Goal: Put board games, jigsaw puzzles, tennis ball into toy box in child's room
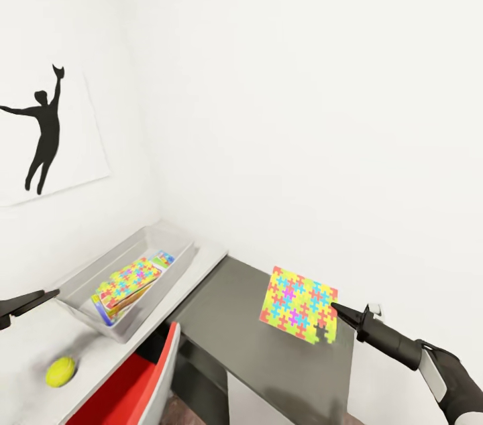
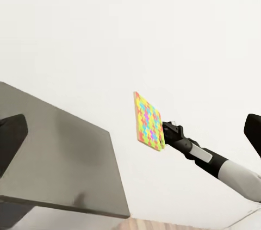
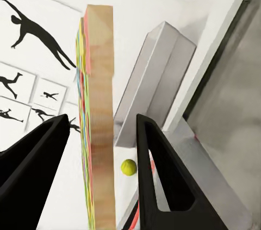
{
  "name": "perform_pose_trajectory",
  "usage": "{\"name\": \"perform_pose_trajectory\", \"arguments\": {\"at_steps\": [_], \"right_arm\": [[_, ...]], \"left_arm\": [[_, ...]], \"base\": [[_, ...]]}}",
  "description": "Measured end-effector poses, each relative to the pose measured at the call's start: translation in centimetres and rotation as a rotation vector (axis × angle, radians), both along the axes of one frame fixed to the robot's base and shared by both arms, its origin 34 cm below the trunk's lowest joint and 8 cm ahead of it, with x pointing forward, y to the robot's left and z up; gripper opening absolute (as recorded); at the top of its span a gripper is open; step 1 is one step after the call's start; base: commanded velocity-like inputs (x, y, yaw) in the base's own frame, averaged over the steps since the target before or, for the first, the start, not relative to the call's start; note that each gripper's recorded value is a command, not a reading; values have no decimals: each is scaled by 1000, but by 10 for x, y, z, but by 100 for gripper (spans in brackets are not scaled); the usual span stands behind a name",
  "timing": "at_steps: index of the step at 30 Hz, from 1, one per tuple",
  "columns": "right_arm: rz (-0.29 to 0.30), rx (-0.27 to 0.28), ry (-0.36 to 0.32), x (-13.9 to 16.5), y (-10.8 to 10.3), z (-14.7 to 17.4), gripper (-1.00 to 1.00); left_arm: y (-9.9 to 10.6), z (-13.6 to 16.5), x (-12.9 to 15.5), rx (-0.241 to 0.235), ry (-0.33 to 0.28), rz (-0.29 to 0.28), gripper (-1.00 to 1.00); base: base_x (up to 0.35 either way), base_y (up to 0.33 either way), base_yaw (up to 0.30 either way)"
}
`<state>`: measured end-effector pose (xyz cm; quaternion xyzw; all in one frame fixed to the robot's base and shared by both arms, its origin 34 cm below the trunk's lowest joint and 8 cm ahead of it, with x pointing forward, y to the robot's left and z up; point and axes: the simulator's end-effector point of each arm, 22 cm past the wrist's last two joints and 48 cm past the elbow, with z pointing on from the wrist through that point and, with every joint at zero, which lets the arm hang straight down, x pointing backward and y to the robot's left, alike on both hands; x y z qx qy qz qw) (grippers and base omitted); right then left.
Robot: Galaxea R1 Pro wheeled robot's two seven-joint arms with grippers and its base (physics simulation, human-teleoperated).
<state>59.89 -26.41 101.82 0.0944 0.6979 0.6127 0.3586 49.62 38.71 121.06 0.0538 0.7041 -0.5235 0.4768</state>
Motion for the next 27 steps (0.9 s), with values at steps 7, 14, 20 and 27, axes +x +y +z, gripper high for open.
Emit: {"name": "perform_pose_trajectory", "arguments": {"at_steps": [7, 14, 20, 27], "right_arm": [[-1, 0, -5, 0, -1, 2, -100], [0, 0, -8, 0, 0, 4, -100], [0, 0, -12, 0, 0, 6, -100], [-1, -1, -15, 0, 0, 7, -100]], "left_arm": [[0, 1, -1, 0, -3, 0, 100], [0, 3, -2, 0, -7, 1, 100], [0, 4, -2, 0, -11, 1, 100], [1, 6, -3, 0, -16, 2, 100]], "base": [[186, 125, 273], [24, 12, 273], [2, 1, 273], [-42, 42, 273]]}}
